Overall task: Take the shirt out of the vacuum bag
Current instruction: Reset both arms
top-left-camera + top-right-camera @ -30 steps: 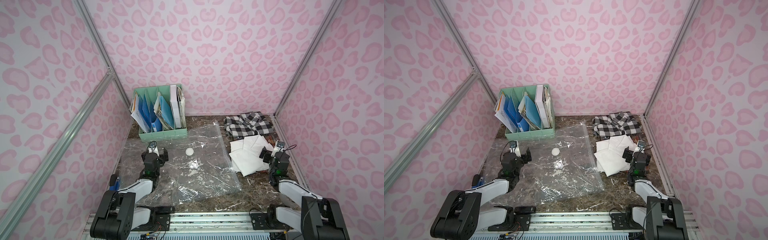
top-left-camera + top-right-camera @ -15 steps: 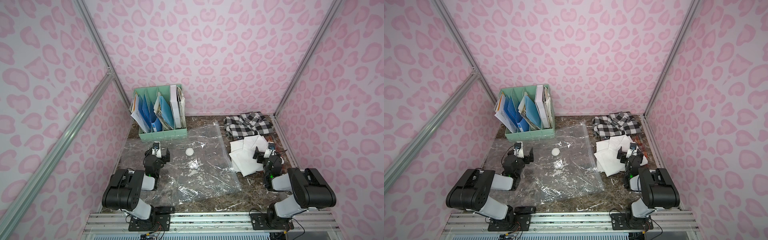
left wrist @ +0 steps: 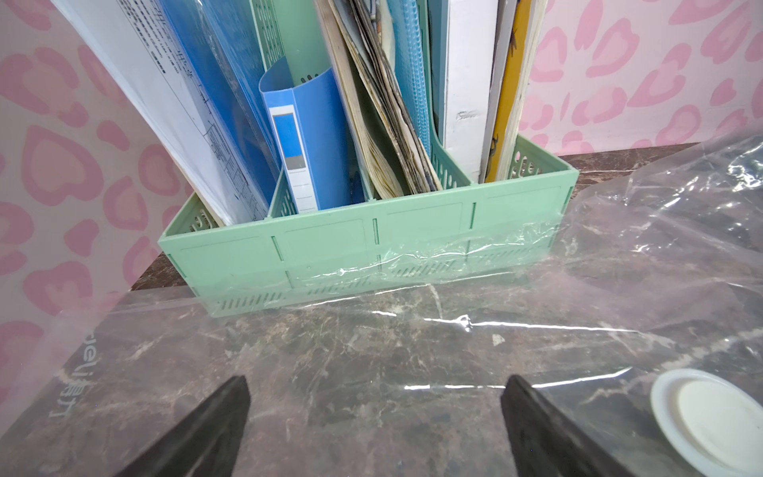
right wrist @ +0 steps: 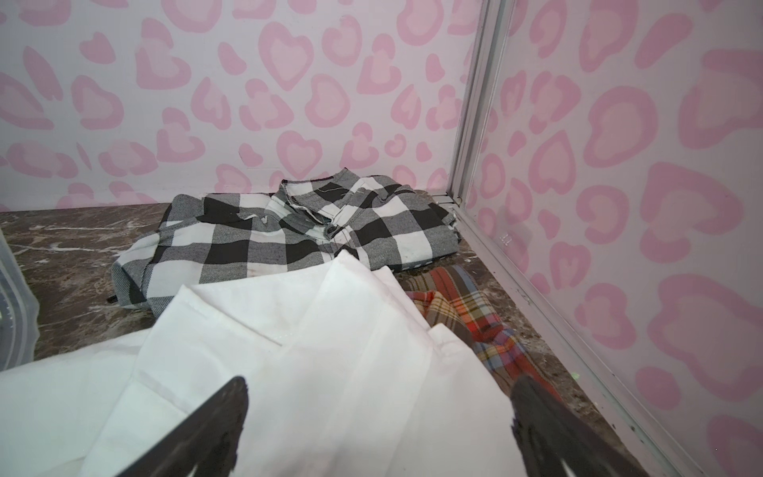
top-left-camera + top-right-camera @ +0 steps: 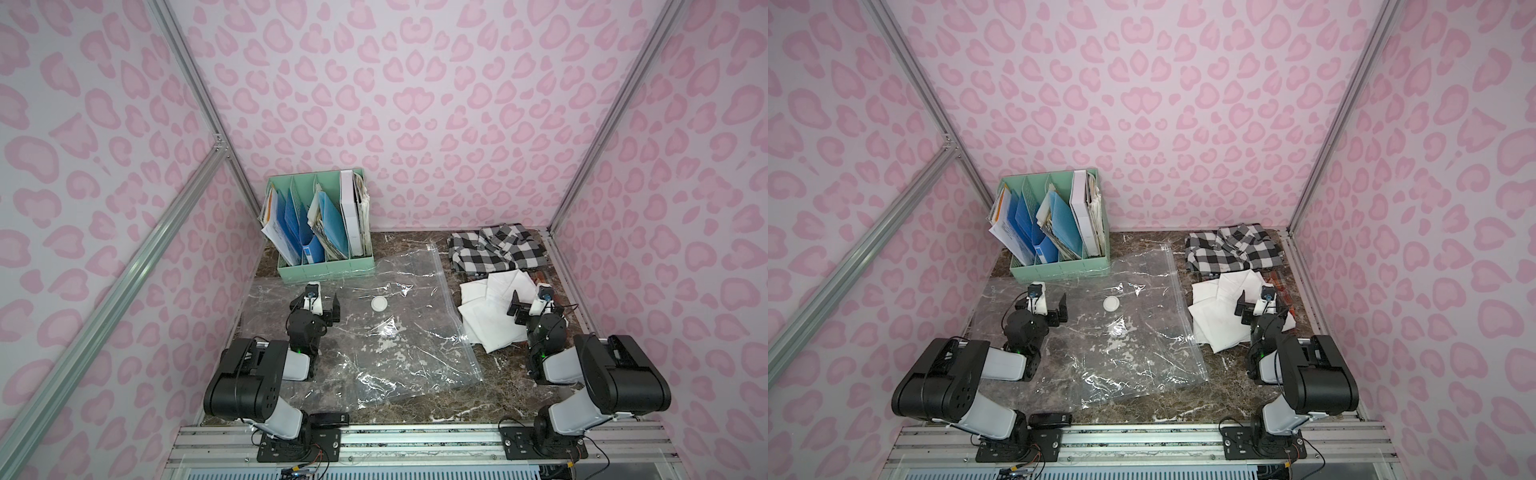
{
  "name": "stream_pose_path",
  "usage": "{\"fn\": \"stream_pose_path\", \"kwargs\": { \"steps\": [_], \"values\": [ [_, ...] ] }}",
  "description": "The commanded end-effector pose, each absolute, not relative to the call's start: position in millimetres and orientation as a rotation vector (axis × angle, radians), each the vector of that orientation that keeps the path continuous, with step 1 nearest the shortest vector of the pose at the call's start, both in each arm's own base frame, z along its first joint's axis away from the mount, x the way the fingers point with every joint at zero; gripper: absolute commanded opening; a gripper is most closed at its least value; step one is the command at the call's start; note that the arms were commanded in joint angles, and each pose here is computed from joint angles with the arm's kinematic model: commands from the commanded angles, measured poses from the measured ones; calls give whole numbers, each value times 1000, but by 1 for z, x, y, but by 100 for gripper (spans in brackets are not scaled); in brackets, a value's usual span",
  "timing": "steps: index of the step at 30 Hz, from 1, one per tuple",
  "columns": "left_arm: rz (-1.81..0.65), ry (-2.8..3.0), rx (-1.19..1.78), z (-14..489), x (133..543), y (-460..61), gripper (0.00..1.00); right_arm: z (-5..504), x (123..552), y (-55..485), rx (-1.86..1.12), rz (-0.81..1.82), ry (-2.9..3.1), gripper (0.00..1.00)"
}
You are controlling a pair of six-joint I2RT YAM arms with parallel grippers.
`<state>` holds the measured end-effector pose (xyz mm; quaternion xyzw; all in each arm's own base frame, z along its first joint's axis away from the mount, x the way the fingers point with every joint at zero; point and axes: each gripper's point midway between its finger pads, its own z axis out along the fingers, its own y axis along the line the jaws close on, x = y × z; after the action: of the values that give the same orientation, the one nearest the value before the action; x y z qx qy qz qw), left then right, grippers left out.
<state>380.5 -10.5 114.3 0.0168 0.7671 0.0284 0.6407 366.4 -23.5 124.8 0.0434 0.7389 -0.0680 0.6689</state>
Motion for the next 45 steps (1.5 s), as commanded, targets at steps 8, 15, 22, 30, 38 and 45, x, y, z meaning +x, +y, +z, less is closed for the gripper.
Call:
{"fn": "stream_pose_path", "kwargs": {
  "steps": [8,15,22,30,38,45],
  "values": [
    [52,1715,36,123,381,-12,97,135,367,-22,94,-148,1622,100],
    [50,1715,37,123,381,-12,97,135,367,-22,92,-146,1623,100],
    [-50,1693,212,126,377,-38,97,142,349,36,-291,88,1555,100],
    [8,1722,72,122,384,-15,97,144,348,-32,135,-105,1553,100],
    [8,1723,72,122,384,-16,97,137,360,-27,110,-111,1603,100],
    [7,1720,71,123,384,-16,97,135,367,-23,86,-134,1623,100]
  ]
}}
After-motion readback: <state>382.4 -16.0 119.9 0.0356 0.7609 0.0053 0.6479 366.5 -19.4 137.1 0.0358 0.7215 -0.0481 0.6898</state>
